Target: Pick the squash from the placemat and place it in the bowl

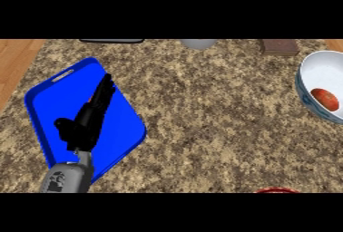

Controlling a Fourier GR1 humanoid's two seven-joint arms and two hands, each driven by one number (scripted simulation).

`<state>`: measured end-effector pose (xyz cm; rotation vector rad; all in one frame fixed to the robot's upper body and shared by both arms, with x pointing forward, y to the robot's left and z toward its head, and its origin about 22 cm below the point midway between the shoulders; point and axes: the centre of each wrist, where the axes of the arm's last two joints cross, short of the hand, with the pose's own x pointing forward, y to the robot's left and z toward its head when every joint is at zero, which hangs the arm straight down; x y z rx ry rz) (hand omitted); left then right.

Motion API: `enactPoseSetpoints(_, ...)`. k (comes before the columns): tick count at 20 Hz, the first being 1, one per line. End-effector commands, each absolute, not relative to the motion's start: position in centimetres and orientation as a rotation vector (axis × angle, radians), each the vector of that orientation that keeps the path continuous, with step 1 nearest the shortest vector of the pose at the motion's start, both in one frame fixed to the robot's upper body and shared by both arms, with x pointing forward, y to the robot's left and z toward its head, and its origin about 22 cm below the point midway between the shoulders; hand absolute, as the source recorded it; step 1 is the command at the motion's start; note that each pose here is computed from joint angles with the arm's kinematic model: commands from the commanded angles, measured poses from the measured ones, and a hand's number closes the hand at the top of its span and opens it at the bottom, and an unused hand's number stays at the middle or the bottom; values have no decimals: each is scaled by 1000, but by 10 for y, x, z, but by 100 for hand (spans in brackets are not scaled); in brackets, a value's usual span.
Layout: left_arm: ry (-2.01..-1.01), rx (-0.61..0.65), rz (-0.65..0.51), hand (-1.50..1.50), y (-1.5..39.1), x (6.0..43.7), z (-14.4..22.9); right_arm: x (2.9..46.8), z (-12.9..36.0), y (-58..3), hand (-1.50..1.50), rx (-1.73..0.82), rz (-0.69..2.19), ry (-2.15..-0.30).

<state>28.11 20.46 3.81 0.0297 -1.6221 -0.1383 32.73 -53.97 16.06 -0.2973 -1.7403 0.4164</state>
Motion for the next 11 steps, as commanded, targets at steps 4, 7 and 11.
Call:
enactPoseSetpoints(4, -1614, 27, -139, 0, 205, 283, 43, 307, 150, -555, -150, 6, 407, -1790)
enactPoseSetpoints(7, -1627, 26, -127, 0, 208, 281, 36, 306, 154, -555, -150, 33, 428, -1816)
enactPoseSetpoints(11, -1627, 44, -119, 0, 208, 285, 41, 297, 150, -560, -150, 32, 453, -1784)
